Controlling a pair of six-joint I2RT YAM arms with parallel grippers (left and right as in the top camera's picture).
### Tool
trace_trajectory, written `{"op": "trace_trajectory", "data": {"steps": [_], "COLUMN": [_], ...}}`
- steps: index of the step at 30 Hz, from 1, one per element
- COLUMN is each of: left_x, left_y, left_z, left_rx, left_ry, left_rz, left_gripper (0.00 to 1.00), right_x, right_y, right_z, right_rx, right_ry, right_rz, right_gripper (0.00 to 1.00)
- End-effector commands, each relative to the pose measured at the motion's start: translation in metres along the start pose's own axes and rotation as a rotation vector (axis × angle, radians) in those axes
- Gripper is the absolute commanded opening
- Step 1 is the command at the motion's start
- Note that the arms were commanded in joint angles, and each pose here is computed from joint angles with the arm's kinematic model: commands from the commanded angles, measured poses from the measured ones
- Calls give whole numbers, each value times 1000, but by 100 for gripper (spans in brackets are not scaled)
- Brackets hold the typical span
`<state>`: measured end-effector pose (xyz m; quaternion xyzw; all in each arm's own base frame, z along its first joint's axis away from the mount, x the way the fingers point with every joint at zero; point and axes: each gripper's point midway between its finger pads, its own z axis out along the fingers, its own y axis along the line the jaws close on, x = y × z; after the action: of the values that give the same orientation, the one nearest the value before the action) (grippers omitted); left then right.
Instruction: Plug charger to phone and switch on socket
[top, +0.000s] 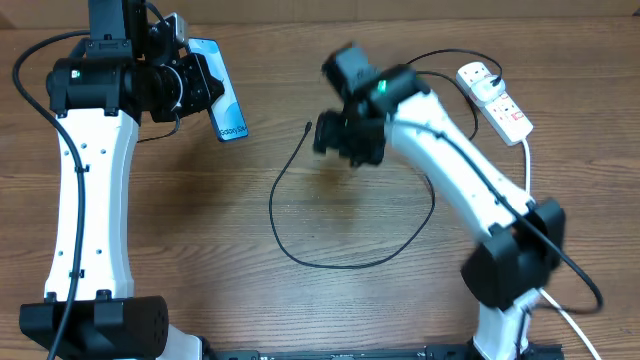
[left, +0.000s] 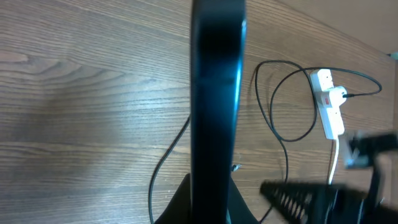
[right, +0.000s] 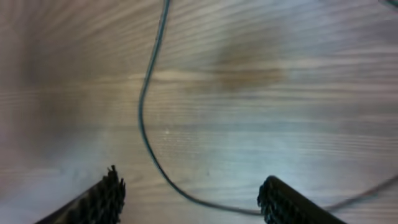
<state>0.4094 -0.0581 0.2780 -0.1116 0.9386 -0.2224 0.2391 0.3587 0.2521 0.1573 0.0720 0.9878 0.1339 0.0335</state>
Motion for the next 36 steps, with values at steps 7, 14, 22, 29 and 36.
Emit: {"op": "trace_trajectory", "data": {"steps": [7, 14, 22, 29, 36], "left_x": [1, 7, 8, 10, 10], "left_y": [-3, -1, -1, 0, 0], "left_z": [-5, -5, -5, -5, -5], "left_rx": [6, -1, -3, -5, -6], "left_ry": [-1, 20, 26, 32, 33], "left_rz": [21, 13, 10, 8, 8], "left_gripper": [4, 4, 4, 4, 4], "right_x": [-69, -82, -70, -62, -55], "right_y": [29, 38, 32, 18, 5], "right_z": [53, 101, 135, 159, 158], "right_rx": [-9, 33, 139, 198, 260], "right_ry": [-94, -177, -203, -163, -148], "right_rz": [199, 313, 316, 322, 321], "right_gripper": [66, 59, 59, 59, 58]}}
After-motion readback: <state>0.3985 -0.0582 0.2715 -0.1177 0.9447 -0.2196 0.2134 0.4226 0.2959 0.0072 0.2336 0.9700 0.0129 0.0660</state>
